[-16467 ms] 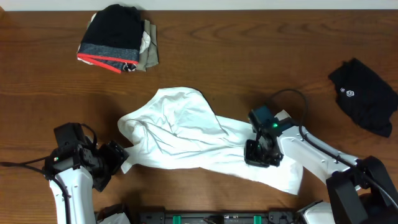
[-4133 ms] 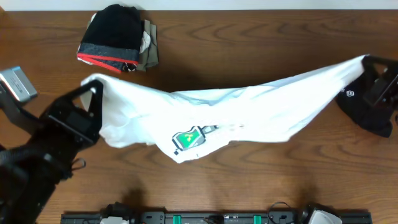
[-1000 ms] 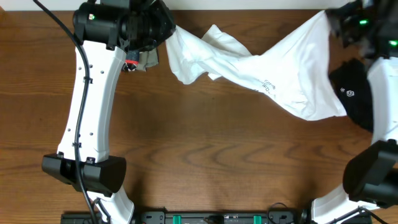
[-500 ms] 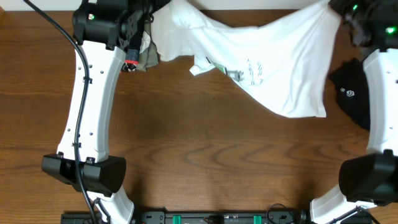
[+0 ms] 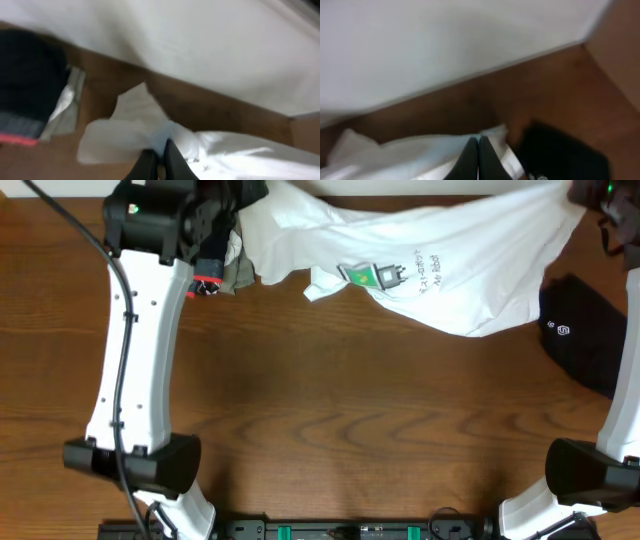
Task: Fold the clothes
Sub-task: 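Shake the lifted shirt with both grippers, swinging it back and forth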
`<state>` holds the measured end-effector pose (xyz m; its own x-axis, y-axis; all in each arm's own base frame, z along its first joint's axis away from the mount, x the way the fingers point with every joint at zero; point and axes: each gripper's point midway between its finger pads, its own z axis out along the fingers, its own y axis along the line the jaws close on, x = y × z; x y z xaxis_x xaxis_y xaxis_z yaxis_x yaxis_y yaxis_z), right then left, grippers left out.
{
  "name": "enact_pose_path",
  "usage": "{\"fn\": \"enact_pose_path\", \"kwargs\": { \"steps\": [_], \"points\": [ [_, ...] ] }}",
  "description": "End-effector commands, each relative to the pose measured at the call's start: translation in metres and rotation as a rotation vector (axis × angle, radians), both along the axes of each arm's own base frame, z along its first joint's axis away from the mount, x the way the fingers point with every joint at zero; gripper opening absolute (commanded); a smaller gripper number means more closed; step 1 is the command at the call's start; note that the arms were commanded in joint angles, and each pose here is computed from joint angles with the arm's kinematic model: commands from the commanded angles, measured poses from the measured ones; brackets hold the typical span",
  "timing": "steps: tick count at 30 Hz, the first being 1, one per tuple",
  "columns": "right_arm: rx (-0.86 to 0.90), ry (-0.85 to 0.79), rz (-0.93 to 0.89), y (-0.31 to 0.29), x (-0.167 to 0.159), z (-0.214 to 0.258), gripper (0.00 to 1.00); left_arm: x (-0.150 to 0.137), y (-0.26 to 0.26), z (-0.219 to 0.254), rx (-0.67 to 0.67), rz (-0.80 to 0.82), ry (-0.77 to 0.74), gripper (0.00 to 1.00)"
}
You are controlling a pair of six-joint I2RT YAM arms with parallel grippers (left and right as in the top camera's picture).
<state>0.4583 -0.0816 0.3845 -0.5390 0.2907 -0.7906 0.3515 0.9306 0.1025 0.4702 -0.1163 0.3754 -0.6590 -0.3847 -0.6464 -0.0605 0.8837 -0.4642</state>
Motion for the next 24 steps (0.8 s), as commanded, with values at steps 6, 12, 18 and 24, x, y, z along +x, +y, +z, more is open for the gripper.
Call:
{"fn": "enact_pose_path", "kwargs": {
  "steps": [6, 12, 18, 24],
  "points": [
    [-0.021, 0.192, 0.048, 0.013, -0.065, 0.001, 0.02, -0.120, -0.006, 0.063, 0.136, -0.076, -0.062, 0.06],
    [0.054, 0.218, 0.151, 0.043, -0.090, 0.006, 0.01, -0.165, -0.010, 0.052, 0.123, -0.099, 0.042, 0.06],
    [0.027, 0.155, 0.168, 0.043, -0.072, 0.014, 0.01, -0.125, -0.012, 0.054, 0.141, -0.062, -0.020, 0.06],
    [0.020, 0.071, 0.162, 0.037, -0.013, 0.007, 0.01, -0.039, -0.020, 0.037, 0.147, -0.024, -0.094, 0.06]
  ]
}}
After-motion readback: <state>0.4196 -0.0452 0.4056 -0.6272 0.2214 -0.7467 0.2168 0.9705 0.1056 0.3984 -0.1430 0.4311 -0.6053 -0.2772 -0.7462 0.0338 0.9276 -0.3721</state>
